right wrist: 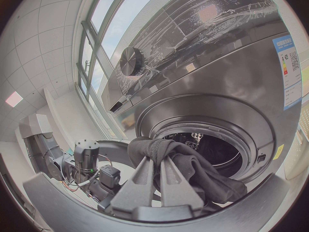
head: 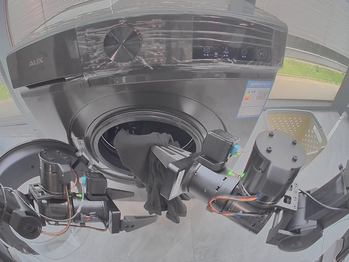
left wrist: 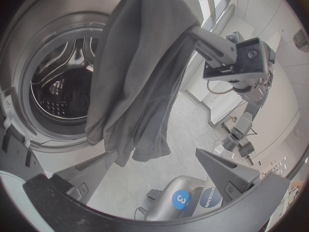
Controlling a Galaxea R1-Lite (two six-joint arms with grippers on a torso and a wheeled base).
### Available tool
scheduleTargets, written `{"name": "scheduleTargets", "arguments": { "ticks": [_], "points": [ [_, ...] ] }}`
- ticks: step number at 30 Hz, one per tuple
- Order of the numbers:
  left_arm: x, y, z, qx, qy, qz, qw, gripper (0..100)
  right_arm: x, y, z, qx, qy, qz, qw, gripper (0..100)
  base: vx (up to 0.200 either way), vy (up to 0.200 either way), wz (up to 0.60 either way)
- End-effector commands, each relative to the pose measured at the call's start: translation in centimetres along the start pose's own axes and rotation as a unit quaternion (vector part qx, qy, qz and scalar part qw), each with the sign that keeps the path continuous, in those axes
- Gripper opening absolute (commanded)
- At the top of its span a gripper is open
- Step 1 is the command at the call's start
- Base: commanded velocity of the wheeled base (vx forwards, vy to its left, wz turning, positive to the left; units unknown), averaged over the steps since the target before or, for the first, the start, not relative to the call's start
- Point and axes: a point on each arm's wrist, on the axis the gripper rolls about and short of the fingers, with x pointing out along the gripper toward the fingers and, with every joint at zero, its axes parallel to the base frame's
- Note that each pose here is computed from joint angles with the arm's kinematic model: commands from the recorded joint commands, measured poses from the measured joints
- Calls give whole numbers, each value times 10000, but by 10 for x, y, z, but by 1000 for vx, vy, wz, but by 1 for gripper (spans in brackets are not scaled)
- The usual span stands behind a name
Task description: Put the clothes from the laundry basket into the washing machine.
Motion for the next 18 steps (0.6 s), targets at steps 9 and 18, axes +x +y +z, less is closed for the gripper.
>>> {"name": "scheduleTargets", "arguments": {
  "ticks": [9, 18],
  "points": [
    [38, 19, -9, -93, 8, 116, 9999, 100, 0, 2, -1, 4, 10, 20, 10000, 0, 0, 0, 0],
    [46, 21, -8, 7, -219, 356, 9991, 0, -1, 1, -3, -2, 41, 19, 10000, 0, 0, 0, 0]
  ]
}}
